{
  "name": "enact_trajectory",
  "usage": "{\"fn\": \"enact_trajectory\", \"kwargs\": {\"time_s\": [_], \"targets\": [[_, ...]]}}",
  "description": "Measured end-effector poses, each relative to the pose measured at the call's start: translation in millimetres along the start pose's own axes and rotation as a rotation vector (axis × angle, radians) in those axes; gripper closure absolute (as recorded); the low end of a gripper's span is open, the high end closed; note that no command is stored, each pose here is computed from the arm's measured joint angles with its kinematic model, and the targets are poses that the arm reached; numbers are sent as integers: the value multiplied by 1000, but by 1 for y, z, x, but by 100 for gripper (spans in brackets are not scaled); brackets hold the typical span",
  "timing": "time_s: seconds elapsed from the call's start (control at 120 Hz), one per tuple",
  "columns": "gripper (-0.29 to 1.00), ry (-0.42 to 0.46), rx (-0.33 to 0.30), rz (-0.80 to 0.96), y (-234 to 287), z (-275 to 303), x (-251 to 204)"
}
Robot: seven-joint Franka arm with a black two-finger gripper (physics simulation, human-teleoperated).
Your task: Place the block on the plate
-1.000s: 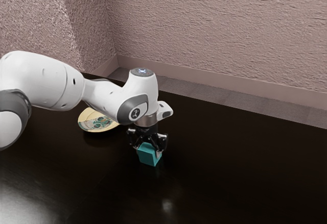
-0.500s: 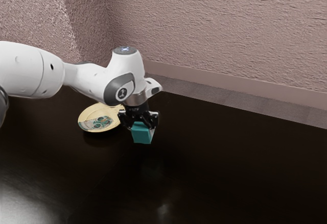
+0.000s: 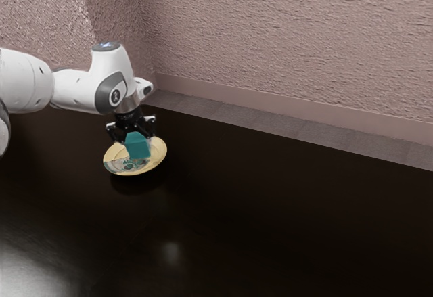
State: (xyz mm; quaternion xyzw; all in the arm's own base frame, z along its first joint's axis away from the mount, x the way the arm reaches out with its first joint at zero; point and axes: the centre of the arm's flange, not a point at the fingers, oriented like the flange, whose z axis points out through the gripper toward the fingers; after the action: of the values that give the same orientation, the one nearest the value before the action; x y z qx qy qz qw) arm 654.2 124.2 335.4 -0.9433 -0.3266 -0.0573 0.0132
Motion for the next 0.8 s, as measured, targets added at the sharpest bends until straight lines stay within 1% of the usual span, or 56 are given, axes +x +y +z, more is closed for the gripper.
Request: {"fn": "enact_trajectory", "kwargs": {"time_s": [0.108,0.242,0.375,0.467,0.575,0.708,0.8], "targets": [[28,-9,11,-30,-11,19,17],[28,-27,22,-47,-19,34,21],[16,-30,18,-51,-19,35,21],[10,-8,-7,-44,-14,9,17],[6,5,-24,-36,-15,-20,3],[3,-5,-32,-6,-17,-45,-33],[2,-13,-38,51,-13,-72,-51]]}}
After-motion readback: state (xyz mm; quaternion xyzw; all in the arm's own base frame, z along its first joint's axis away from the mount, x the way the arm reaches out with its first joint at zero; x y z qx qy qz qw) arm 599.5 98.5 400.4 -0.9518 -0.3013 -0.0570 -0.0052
